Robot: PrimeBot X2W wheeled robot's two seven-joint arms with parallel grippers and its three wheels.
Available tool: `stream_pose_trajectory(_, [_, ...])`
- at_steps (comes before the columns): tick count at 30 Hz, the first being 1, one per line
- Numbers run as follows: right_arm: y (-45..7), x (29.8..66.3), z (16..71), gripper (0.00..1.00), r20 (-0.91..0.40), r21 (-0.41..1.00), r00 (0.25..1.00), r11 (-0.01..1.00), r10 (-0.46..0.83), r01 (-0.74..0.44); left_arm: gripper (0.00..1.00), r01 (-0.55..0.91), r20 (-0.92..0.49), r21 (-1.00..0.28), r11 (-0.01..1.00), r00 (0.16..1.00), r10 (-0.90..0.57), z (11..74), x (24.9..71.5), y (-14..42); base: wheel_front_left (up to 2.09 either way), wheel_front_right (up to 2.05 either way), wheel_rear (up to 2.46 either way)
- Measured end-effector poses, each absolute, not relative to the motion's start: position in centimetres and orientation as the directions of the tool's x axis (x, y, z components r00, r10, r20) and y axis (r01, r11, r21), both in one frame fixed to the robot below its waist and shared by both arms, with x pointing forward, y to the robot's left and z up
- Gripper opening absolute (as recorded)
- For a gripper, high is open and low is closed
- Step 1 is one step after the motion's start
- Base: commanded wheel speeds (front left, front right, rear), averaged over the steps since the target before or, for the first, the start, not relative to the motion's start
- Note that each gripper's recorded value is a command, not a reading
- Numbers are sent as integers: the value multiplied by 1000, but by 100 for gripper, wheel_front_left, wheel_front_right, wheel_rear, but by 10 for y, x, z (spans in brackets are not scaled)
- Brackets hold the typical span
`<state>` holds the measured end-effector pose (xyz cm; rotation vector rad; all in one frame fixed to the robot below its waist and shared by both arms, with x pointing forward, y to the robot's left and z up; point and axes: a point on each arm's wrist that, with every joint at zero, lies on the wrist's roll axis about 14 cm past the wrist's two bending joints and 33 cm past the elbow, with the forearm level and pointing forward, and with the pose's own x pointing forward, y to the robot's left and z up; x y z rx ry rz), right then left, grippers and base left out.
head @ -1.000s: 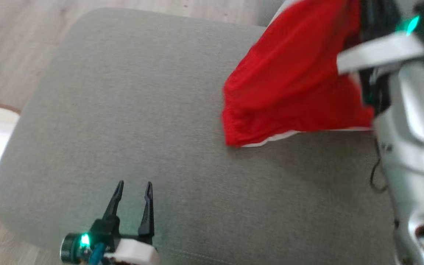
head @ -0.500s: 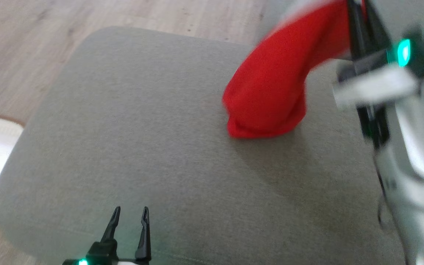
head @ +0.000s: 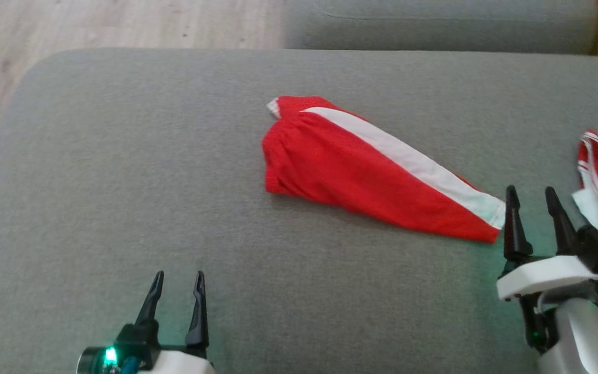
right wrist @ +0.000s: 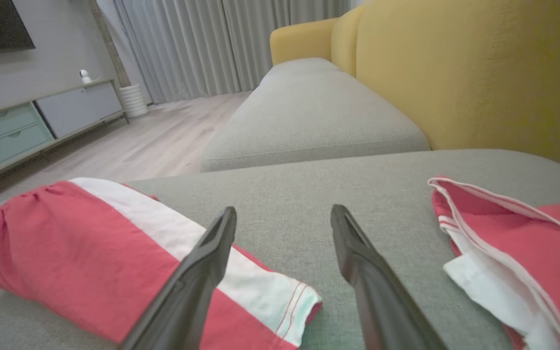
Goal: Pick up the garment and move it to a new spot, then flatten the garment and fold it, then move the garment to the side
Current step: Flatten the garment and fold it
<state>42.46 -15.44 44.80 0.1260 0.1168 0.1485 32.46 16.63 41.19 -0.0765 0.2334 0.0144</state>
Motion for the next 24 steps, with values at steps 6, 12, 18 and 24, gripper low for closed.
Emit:
stream_pose_trajectory(6, [-161,417,445,100,-108,158,988,983,112,-94,100,52,-180,-108,993,981,-71,426,356,145,0,0,0])
stream_pose_trajectory(12, [-160,413,432,100,-143,164,983,982,113,-89,100,186,-37,-134,973,981,-193,470,425,113,0,0,0])
stream_pose_trajectory(18, [-159,411,425,100,-164,161,980,983,117,-91,100,329,-3,-178,927,942,-335,493,498,63,0,0,0])
stream_pose_trajectory(24, [-169,407,416,100,-191,172,978,984,89,-56,100,365,-194,-168,915,898,-394,454,523,37,0,0,0])
